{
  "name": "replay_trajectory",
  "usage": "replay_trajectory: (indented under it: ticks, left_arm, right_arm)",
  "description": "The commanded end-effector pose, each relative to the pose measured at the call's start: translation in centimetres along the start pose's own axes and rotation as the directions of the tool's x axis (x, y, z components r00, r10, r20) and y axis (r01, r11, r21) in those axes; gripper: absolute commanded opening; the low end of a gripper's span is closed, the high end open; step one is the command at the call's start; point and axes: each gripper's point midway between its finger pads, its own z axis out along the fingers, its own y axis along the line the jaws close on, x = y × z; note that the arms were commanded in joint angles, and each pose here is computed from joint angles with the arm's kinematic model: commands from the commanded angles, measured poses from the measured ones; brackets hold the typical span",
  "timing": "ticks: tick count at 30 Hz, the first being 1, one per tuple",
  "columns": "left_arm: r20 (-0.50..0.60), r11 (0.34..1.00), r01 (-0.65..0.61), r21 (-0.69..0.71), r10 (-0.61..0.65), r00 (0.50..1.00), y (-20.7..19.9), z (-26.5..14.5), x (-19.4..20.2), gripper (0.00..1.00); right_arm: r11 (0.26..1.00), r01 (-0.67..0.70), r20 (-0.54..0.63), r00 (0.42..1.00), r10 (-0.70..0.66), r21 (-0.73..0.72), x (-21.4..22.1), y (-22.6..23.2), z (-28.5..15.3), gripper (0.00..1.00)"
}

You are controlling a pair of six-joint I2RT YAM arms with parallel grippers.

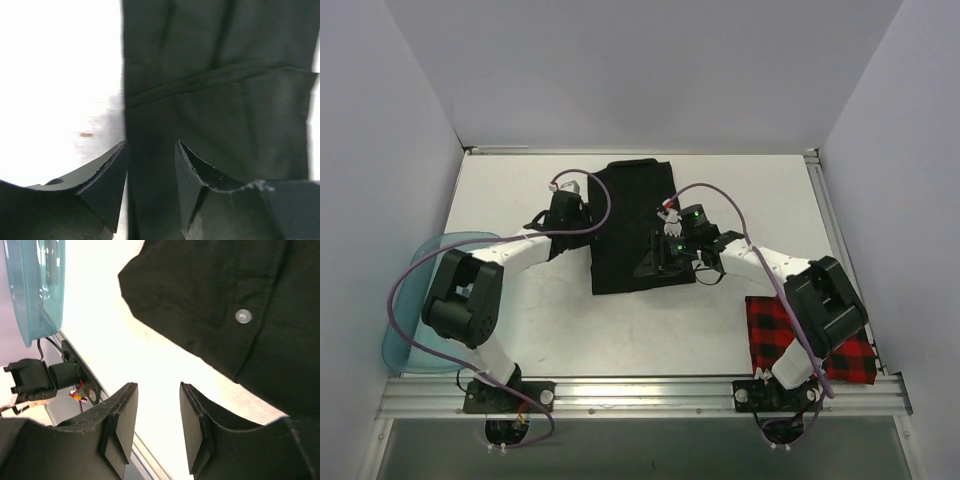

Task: Fold and stack the long sleeve shirts
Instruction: Fold the shirt

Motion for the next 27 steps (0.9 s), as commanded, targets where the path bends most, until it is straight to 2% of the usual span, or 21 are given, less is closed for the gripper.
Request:
replay_trajectory:
  ticks: [1, 9, 19, 27]
  left_arm:
    - [-0.012, 0.998, -0.012, -0.061, 0.011, 1.000, 1.1, 1.4, -0.2, 0.50]
    - [-0.058, 0.996, -0.037, -0.087, 0.032, 0.998, 1.9, 4.2, 0.6, 0.46]
    - [-0.056, 0.996, -0.048, -0.073, 0.044, 0.997, 1.3, 4.9, 0.1, 0.15]
    - [-0.051, 0.994, -0.071, -0.079, 0.067, 0.996, 1.2, 4.4, -0.5, 0.15]
  right_arm:
    - [0.999, 0.043, -0.005, 0.999, -0.043, -0.009, -0.1, 1.6, -0.4, 0.39]
    - [0.996, 0.050, 0.012, 0.999, -0.049, -0.069, -0.3, 3.4, 1.2, 0.39]
    - [0.995, 0.038, -0.017, 0.999, -0.040, -0.096, -0.3, 3.9, 2.8, 0.39]
    - [0.982, 0.021, 0.030, 0.999, -0.016, -0.187, -2.1, 6.5, 5.4, 0.39]
